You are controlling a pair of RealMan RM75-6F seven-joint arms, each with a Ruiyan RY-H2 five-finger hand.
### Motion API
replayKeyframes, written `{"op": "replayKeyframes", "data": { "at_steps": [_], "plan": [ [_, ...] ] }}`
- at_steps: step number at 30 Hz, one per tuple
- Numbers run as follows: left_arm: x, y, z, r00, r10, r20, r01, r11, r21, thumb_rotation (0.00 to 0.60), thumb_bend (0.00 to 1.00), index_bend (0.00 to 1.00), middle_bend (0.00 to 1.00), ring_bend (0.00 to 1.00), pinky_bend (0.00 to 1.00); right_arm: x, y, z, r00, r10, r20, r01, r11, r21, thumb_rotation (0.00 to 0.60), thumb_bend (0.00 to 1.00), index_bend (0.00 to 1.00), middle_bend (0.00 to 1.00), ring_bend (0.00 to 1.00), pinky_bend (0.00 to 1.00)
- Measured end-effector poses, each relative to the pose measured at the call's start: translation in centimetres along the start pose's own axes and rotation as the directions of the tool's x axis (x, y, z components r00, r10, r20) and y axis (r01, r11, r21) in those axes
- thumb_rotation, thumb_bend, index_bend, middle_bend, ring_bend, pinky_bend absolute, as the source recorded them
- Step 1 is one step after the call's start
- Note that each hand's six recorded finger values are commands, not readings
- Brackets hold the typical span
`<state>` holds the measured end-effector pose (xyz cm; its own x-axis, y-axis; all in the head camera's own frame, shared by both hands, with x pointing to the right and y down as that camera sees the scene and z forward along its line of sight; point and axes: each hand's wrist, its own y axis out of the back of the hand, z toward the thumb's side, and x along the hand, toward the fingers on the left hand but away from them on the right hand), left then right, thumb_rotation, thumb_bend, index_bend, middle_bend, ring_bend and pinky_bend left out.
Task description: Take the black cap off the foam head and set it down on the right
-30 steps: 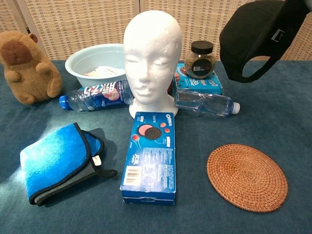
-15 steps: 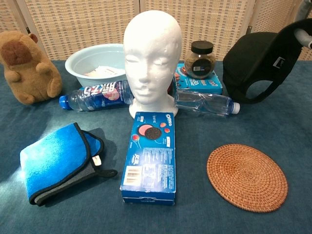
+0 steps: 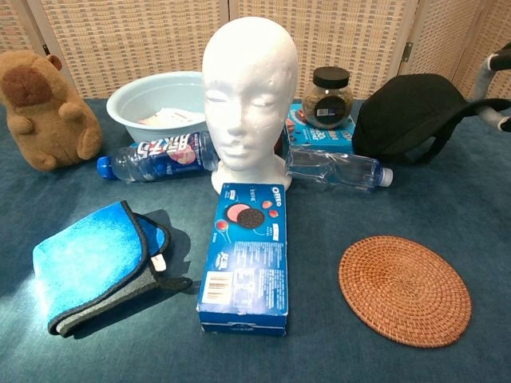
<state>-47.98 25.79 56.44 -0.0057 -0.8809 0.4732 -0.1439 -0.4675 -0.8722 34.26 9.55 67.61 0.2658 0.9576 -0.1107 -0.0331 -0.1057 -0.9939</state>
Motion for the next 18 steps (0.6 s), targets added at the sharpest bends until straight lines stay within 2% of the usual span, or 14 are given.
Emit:
{"op": "replayKeyframes", "data": {
  "at_steps": [3, 5, 7, 9, 13, 18],
  "plan": [
    [0.0, 0.0, 0.0, 1.000, 0.001, 0.001, -0.001, 1.000, -0.001, 0.600, 0.19, 0.20, 0.04, 0.01, 0.00, 0.3, -0.9, -0.3, 0.997, 0.071, 0.028, -0.071, 0.997, 0.002, 0.600, 0.26, 0.46, 0.31, 0.20, 0.20],
    [-0.1, 0.0, 0.0, 1.000, 0.001, 0.001, -0.001, 1.000, 0.000, 0.600, 0.19, 0.20, 0.04, 0.01, 0.00, 0.4, -1.3, -0.4, 0.991, 0.121, 0.048, -0.120, 0.993, -0.013, 0.600, 0.18, 0.39, 0.28, 0.18, 0.19],
    [-0.1, 0.1, 0.0, 1.000, 0.002, 0.001, -0.002, 1.000, 0.000, 0.600, 0.19, 0.20, 0.04, 0.01, 0.00, 0.7, -1.5, -0.4, 0.983, 0.170, 0.066, -0.169, 0.985, -0.031, 0.600, 0.07, 0.30, 0.25, 0.15, 0.17],
    [-0.2, 0.1, 0.0, 1.000, 0.004, 0.000, -0.004, 1.000, 0.001, 0.600, 0.19, 0.20, 0.04, 0.01, 0.00, 0.9, -1.6, -0.5, 0.974, 0.213, 0.081, -0.210, 0.977, -0.038, 0.600, 0.01, 0.22, 0.22, 0.12, 0.15],
    [-0.3, 0.3, 0.0, 1.000, 0.006, 0.000, -0.006, 1.000, 0.002, 0.600, 0.19, 0.20, 0.04, 0.01, 0.00, 1.5, -1.4, -1.0, 0.949, 0.298, 0.106, -0.296, 0.954, -0.033, 0.600, 0.00, 0.05, 0.13, 0.06, 0.10],
    [-0.4, 0.2, 0.0, 1.000, 0.005, -0.003, -0.005, 1.000, 0.005, 0.600, 0.19, 0.20, 0.04, 0.01, 0.00, 2.4, -0.2, -1.8, 0.925, 0.359, 0.123, -0.359, 0.933, -0.028, 0.600, 0.00, 0.00, 0.07, 0.02, 0.08]
  ]
}}
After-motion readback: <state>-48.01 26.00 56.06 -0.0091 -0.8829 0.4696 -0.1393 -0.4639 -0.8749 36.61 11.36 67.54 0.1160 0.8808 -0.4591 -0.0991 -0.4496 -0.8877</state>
